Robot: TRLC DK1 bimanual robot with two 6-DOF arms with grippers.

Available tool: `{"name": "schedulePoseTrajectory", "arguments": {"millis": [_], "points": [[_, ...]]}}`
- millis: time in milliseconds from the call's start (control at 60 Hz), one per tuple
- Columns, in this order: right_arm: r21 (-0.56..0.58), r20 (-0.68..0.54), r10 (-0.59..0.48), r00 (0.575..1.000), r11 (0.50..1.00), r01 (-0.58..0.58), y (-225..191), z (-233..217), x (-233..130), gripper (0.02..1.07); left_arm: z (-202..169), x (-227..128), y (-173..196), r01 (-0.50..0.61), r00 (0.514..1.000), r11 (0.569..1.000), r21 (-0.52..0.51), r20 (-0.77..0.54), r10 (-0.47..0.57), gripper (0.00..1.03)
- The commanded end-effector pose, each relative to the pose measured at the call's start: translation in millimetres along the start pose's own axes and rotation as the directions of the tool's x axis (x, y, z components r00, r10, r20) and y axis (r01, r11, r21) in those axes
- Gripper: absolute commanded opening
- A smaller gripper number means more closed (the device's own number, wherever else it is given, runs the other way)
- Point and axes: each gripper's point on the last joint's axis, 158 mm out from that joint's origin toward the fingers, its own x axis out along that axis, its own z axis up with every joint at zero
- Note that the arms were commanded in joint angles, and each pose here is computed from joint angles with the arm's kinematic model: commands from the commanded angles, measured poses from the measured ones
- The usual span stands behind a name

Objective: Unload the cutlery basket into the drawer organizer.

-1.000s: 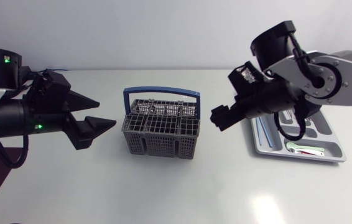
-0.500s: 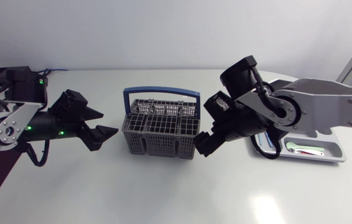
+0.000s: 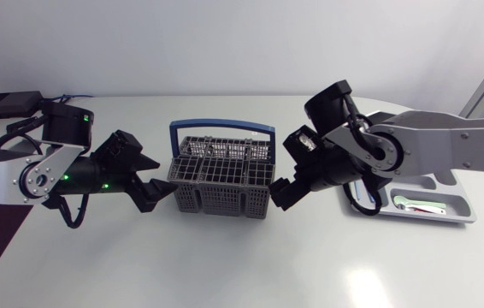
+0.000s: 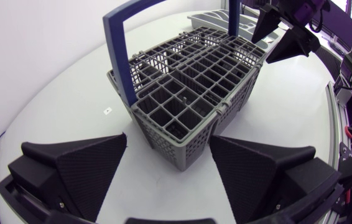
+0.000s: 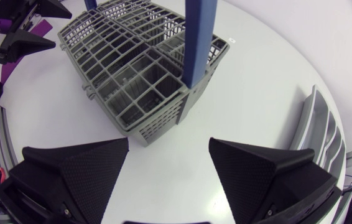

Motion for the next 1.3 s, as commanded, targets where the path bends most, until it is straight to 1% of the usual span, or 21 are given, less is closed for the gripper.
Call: {"name": "schedulePoseTrajectory", "arguments": {"millis": [0,267,550,717,867,1000,1083,1200,1283], "points": [[-0.013,0.005,-0.015,1.000,1.000,0.015,-7,5,4,0.95,9,2,3,-0.007,1.000,1.000,0.015,0.013,0.007,0.98],[-0.018,0.004,-0.003,1.000,1.000,0.003,0,7,6,0.95,8,-4,7,-0.027,0.999,1.000,0.016,0.019,0.027,0.98],[-0.001,0.012,-0.031,0.999,1.000,0.031,-16,17,10,0.95,11,-6,4,-0.026,0.999,0.999,0.020,0.026,0.025,0.98],[-0.002,0.007,-0.049,0.999,0.999,0.049,-20,16,12,0.95,10,-6,3,-0.025,0.999,0.999,0.021,0.026,0.024,0.98],[-0.009,-0.013,-0.038,0.999,0.999,0.038,-14,5,13,0.95,12,-7,5,-0.028,0.999,0.999,0.022,0.029,0.027,0.98],[-0.020,0.009,-0.033,0.999,0.999,0.033,-7,4,-3,0.95,13,-10,5,-0.033,0.999,0.999,0.021,0.034,0.033,0.98],[-0.017,0.029,-0.039,0.999,0.999,0.040,-7,4,-18,0.95,19,-20,4,-0.041,0.998,0.999,0.020,0.046,0.040,0.98],[-0.002,0.075,-0.084,0.994,0.996,0.084,-18,12,-41,0.95,27,-36,0,-0.058,0.996,0.998,0.017,0.075,0.056,0.98],[0.014,0.105,-0.148,0.983,0.989,0.148,-33,16,-56,0.95,33,-49,-2,-0.076,0.992,0.997,0.009,0.102,0.075,0.99]]}}
